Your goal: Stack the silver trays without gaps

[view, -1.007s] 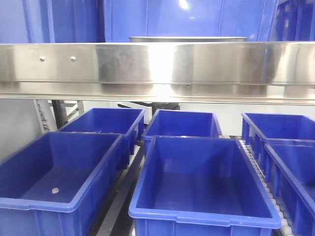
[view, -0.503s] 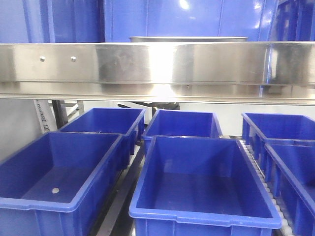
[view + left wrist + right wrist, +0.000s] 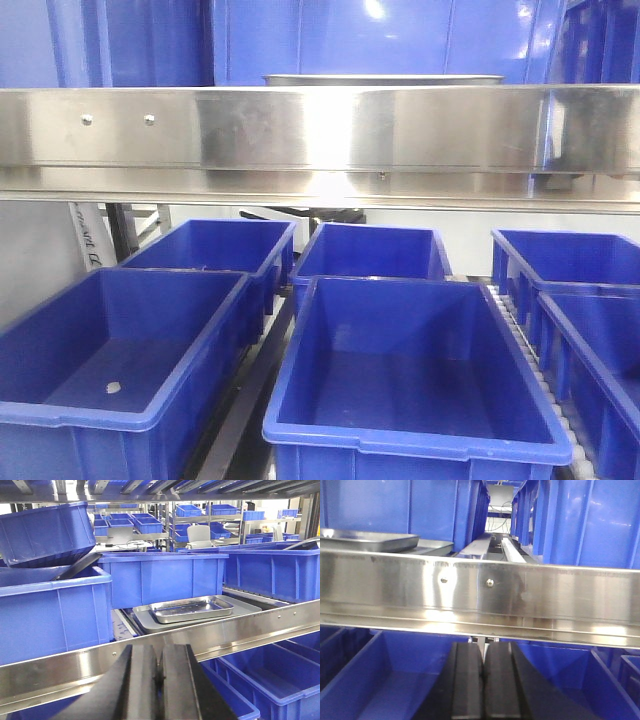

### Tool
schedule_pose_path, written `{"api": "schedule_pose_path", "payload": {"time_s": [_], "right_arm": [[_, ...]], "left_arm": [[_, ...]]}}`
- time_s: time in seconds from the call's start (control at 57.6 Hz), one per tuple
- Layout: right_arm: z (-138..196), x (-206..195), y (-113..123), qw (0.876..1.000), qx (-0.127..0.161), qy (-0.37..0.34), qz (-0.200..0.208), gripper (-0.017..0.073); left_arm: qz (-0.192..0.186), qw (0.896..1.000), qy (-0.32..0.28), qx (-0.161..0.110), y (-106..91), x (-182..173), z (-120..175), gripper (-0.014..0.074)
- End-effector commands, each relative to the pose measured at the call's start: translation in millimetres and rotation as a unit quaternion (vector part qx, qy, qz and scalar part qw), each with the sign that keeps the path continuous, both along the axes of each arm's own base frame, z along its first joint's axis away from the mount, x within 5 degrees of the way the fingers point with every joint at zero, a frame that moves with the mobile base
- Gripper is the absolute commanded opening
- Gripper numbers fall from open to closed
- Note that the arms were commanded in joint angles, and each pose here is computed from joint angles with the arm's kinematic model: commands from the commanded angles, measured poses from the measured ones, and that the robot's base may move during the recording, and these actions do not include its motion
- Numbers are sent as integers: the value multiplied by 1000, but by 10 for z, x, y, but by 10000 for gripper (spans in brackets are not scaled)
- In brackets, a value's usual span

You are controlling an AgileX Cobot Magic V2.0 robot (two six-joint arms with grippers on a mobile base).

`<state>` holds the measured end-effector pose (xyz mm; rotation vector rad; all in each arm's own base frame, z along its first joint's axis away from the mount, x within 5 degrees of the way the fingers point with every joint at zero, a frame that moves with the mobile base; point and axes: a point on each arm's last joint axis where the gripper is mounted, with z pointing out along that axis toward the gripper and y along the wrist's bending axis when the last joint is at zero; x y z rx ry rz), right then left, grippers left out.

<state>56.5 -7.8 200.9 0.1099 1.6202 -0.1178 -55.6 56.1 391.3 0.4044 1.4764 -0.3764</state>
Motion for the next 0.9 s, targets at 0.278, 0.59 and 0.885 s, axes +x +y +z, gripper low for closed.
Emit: {"api": "schedule_pose_path", "payload": {"time_s": [0.278, 0.59, 0.885], "right_arm": [[71, -7, -6, 999, 23, -45, -5, -81], [71, -7, -8, 999, 3, -42, -6, -81], [71, -7, -8, 999, 4, -42, -6, -81]], "left_arm": [[-2, 1000, -8, -5, 9, -5, 13, -6], [-2, 1000, -8, -5, 9, -5, 13, -6], [-2, 1000, -8, -5, 9, -5, 13, -6]]}}
